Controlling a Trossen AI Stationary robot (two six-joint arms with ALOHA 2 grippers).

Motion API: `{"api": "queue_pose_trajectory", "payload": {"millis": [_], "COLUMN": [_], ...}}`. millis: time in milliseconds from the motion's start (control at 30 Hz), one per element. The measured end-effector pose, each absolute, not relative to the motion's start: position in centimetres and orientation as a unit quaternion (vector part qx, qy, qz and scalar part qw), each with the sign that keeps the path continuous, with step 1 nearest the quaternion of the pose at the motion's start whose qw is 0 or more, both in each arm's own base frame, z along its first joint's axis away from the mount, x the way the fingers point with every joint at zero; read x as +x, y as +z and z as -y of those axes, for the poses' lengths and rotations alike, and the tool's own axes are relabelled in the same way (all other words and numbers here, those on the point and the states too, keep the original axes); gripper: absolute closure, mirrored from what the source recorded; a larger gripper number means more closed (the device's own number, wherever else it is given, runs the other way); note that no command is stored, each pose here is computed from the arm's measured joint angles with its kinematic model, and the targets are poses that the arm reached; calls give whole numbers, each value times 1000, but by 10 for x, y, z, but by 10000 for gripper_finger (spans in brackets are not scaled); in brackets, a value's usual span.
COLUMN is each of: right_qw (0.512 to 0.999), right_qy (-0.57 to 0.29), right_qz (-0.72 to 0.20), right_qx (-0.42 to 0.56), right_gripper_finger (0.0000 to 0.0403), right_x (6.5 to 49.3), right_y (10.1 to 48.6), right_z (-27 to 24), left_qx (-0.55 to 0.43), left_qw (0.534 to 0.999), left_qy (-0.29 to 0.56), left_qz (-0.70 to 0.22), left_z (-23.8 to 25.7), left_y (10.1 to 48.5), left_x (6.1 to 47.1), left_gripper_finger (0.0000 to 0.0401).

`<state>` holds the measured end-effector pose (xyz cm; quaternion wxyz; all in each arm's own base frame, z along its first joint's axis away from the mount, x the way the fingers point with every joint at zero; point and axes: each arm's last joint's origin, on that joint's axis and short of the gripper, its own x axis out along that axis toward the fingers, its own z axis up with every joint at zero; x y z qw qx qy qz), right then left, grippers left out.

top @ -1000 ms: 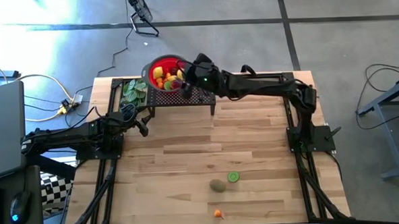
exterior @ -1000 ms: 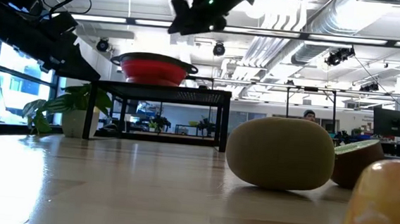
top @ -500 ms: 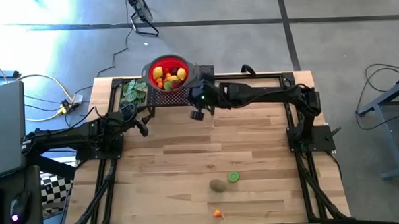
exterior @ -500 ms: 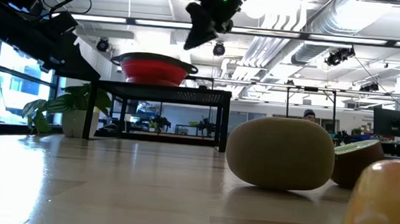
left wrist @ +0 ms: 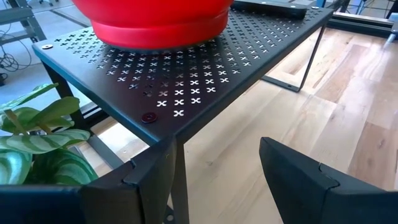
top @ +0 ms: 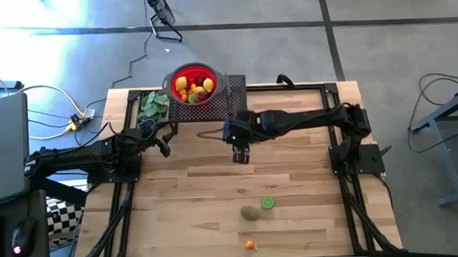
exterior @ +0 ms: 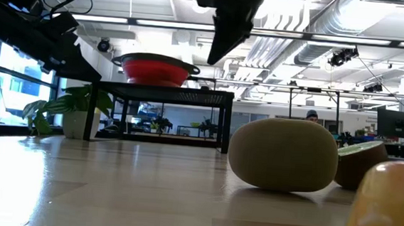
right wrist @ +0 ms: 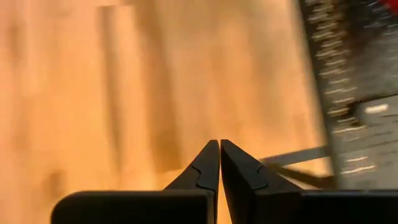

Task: Pick & Place Fruit
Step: Put the brown kiwi into the red strainer bowl on the shelf

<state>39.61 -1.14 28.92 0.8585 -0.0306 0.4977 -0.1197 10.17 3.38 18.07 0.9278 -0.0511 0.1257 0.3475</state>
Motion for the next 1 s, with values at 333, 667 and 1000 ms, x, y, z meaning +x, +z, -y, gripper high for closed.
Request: {"api": "queue_pose_trajectory", "payload": {"millis": [333,667,1000], "right_qw": [827,794,790], "right_qy": [-59,-27,-62], "right_qz": [-549,-582,-583], "right_qx": [104,175,179], "right_gripper_finger": [396,396,372], "right_x": [385,374,367], "right_y": [284,282,277], "right_z": [-41,-83,-108], "left_qx": [-50,-47,-46], "left_qw": [928,926,924], "left_qy": [337,337,338], "left_qz": [-149,-165,-172], "left_z": [-33,-33,-33], "left_y": [177,174,172], "left_x": [101,100,99], "left_gripper_finger": [173,173,173]}}
